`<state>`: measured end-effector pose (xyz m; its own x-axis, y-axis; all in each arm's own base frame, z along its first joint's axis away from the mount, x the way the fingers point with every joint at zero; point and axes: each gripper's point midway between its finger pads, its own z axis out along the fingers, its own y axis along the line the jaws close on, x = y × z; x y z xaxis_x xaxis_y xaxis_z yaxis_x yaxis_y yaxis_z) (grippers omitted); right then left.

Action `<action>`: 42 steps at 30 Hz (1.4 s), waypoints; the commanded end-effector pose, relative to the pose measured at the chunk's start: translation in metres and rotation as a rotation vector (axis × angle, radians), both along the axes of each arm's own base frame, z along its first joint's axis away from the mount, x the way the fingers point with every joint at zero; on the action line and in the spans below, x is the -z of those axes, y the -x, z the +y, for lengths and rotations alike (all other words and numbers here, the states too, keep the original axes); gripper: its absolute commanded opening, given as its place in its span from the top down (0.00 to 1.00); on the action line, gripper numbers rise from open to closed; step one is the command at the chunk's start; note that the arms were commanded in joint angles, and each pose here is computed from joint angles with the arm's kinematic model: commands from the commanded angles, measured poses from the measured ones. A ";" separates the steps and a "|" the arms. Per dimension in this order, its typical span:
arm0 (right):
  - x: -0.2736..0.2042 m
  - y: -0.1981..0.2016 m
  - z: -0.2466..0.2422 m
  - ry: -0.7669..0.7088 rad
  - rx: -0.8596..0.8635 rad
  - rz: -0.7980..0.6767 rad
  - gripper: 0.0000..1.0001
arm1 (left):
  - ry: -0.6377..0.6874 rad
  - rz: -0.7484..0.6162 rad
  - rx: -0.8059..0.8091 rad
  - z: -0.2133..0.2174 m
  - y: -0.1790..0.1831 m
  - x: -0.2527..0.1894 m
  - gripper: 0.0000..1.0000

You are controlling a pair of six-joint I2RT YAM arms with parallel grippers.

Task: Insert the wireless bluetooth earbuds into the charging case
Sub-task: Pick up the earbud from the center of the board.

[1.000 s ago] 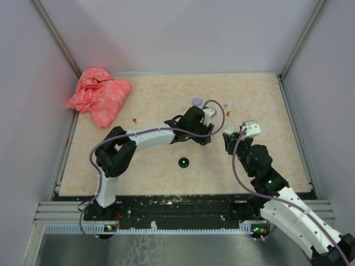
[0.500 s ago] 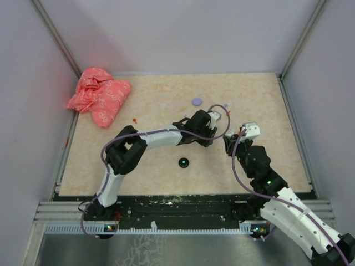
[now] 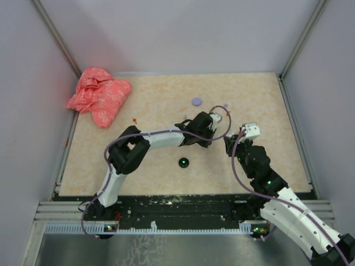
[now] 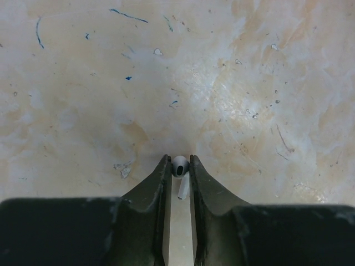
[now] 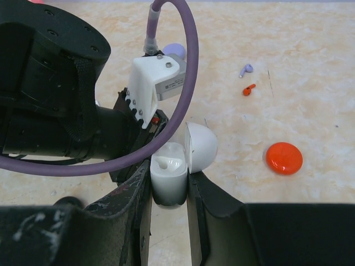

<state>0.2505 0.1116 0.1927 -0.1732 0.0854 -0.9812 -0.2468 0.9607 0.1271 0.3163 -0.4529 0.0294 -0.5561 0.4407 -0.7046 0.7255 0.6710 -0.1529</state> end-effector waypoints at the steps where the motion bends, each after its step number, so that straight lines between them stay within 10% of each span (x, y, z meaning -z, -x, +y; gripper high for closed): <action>1: -0.017 -0.003 0.004 -0.052 -0.008 -0.056 1.00 | -0.085 -0.014 -0.017 0.016 0.003 0.008 0.81; 11: -0.010 -0.005 0.030 -0.034 -0.136 -0.040 1.00 | -0.084 -0.015 -0.089 0.063 -0.003 -0.008 0.89; 29: -0.009 0.001 0.102 -0.075 -0.498 -0.059 1.00 | 0.360 -0.168 -0.140 0.126 -0.036 -0.119 0.95; 42: -0.041 0.013 0.122 -0.094 -0.657 -0.344 1.00 | 0.750 -0.451 0.078 0.136 0.029 -0.255 0.95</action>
<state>0.2361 0.2233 0.1721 -0.0924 0.0579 -0.9940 -0.7596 0.6413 0.1080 0.3122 -0.3097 0.2386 -0.2491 -0.0969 -0.9636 0.7707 0.5827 -0.2579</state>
